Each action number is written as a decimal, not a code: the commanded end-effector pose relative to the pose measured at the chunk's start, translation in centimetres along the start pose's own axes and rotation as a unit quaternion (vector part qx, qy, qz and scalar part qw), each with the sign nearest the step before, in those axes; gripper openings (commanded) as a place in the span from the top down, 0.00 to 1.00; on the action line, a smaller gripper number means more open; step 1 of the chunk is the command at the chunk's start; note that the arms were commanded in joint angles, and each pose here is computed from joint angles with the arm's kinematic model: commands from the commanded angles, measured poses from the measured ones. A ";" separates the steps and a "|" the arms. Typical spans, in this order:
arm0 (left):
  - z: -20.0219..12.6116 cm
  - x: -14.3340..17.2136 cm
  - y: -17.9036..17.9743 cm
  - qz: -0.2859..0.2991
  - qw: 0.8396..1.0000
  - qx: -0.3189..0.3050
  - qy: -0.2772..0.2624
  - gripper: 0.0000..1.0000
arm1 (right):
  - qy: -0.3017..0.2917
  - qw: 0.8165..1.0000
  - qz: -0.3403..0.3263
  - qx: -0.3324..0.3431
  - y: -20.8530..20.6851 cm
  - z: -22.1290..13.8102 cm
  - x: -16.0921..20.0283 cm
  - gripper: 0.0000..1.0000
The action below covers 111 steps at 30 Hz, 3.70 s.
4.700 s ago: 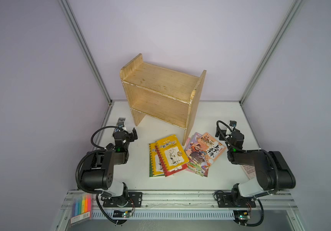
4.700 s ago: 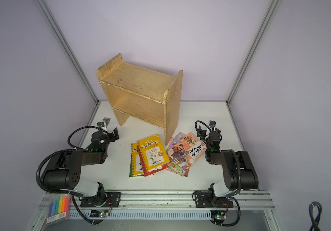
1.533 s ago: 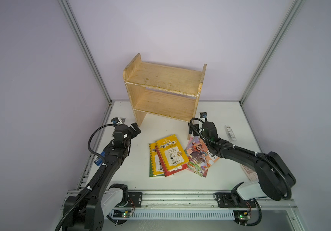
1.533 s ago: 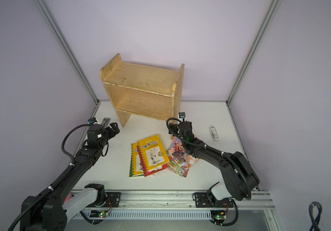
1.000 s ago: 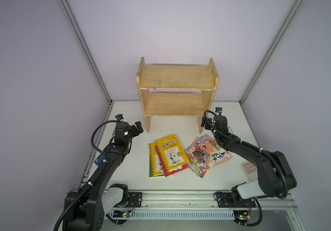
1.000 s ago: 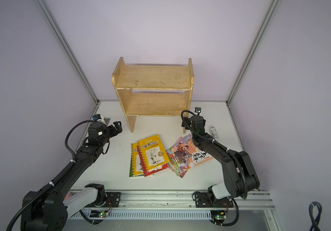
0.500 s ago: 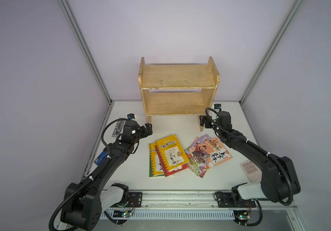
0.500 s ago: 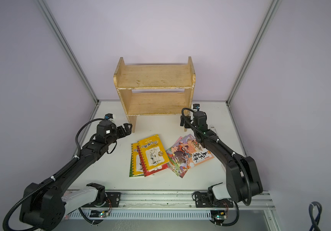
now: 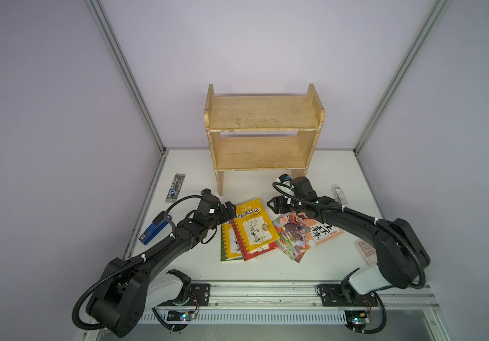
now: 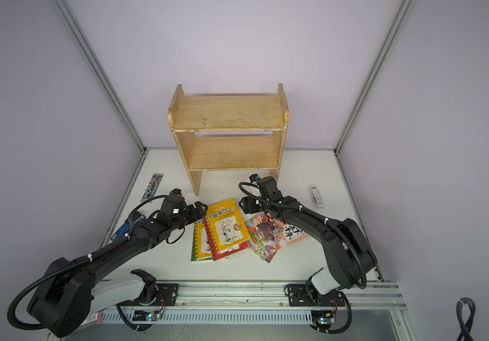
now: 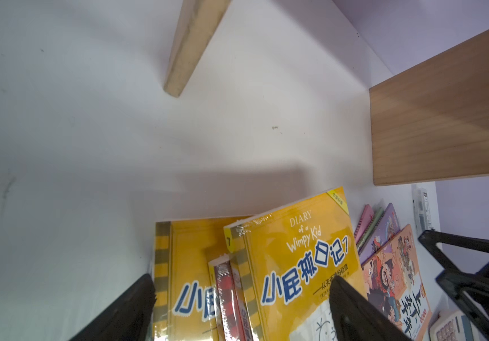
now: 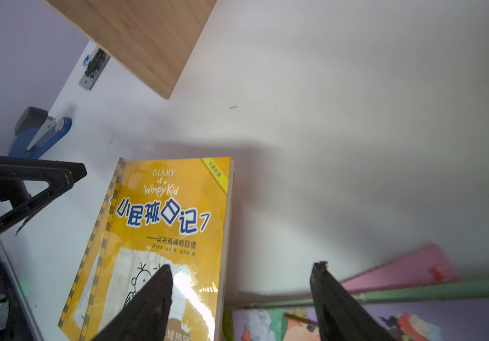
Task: Stacking books/files
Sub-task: Pick up the book at the center of the table.
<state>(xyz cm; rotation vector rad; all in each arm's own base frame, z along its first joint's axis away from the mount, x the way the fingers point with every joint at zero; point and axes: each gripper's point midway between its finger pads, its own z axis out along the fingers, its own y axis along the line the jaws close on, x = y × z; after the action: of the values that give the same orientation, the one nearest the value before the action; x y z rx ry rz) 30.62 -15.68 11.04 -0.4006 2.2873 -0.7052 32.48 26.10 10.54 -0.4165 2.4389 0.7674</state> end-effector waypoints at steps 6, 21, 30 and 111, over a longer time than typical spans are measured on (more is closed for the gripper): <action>0.2 1.1 -1.6 -0.013 1.000 0.021 0.000 0.06 | 0.055 0.997 -0.001 -0.052 2.8 1.8 2.5 0.31; 0.9 1.4 0.3 -0.032 0.999 -0.008 -0.018 0.09 | 0.079 0.995 -0.024 -0.062 5.6 5.7 3.5 0.45; 0.9 0.7 1.5 -0.056 0.998 -0.001 -0.026 0.12 | 0.076 0.995 -0.049 -0.044 6.1 7.2 2.3 0.46; -3.4 -4.3 -7.0 -0.031 0.965 0.249 -0.075 1.00 | -0.057 0.992 -0.111 -0.012 7.5 0.2 -1.4 0.28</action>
<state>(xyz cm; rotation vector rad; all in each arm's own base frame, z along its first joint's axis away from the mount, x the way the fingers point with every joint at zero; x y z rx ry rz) 31.43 -17.66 15.83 -0.3129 1.9861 -1.1423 29.60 33.41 12.15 -0.5952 2.3048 0.8151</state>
